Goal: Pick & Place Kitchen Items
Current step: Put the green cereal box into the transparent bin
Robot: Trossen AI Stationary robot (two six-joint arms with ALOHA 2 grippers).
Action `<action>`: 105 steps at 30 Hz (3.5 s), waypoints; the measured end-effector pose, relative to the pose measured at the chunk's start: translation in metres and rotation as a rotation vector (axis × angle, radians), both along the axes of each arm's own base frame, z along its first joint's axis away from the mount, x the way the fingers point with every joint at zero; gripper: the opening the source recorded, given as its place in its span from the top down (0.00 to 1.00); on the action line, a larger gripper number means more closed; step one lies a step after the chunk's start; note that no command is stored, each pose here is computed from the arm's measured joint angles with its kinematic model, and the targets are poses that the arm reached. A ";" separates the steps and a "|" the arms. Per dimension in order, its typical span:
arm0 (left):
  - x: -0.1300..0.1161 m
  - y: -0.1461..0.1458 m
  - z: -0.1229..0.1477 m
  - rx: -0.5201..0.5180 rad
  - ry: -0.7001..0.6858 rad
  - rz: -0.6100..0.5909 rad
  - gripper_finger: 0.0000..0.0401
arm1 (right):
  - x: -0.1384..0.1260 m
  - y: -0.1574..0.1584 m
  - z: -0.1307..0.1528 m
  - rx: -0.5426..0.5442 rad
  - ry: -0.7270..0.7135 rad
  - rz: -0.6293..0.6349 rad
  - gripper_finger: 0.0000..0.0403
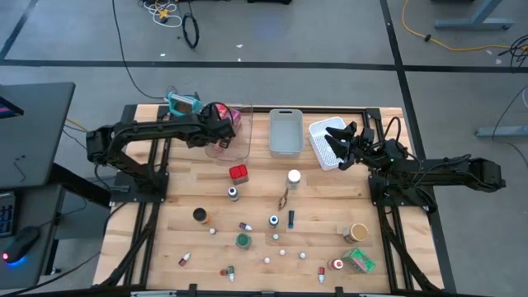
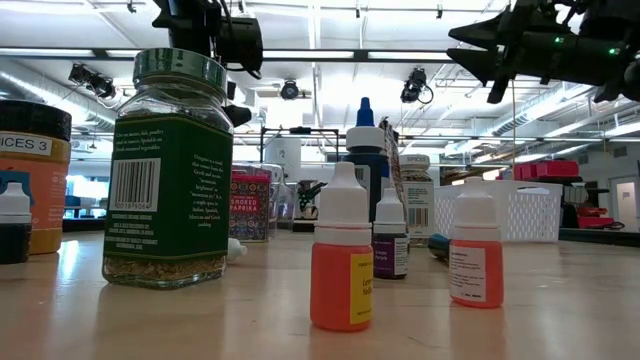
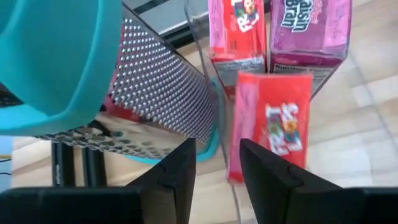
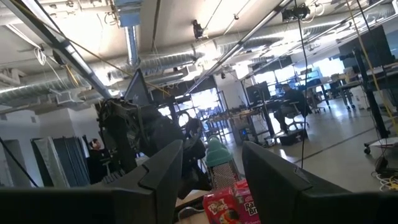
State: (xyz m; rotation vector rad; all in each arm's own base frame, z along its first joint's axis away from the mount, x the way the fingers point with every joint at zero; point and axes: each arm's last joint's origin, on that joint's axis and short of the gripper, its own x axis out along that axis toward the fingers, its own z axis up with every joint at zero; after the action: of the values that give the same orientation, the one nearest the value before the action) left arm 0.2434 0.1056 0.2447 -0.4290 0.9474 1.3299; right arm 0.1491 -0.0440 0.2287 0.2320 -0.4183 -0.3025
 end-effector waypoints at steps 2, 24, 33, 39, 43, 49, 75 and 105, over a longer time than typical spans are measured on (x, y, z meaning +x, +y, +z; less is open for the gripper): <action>0.001 0.001 0.000 0.005 0.008 -0.029 0.68 | 0.000 0.000 0.000 0.000 0.000 0.000 0.56; -0.017 -0.069 0.057 0.237 -0.096 -0.327 0.71 | 0.001 0.000 -0.003 -0.062 0.056 -0.024 0.56; -0.008 -0.117 0.059 0.320 -0.158 -0.572 0.74 | 0.002 0.002 -0.003 -0.109 0.073 0.050 0.56; 0.005 -0.144 0.036 0.249 -0.230 -0.901 0.74 | 0.006 0.004 0.005 -0.138 0.086 0.138 0.56; 0.014 -0.155 0.027 0.198 -0.375 -1.107 0.74 | 0.017 0.009 0.015 -0.119 0.176 0.227 0.56; 0.021 -0.161 0.022 0.268 -0.513 -1.323 0.74 | 0.033 0.022 0.028 -0.098 0.320 0.327 0.56; 0.021 -0.160 0.021 0.313 -0.471 -1.342 0.74 | 0.027 0.152 0.097 0.750 1.431 0.673 0.56; 0.028 -0.139 0.032 0.513 -0.417 -1.446 0.74 | 0.010 0.260 0.006 1.135 1.992 0.106 0.56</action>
State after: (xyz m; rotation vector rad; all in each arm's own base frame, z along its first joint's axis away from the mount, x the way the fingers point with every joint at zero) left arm 0.2719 -0.0338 0.2766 0.3673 0.3173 0.0849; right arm 0.1596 0.2160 0.2348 0.8913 1.7970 -0.4920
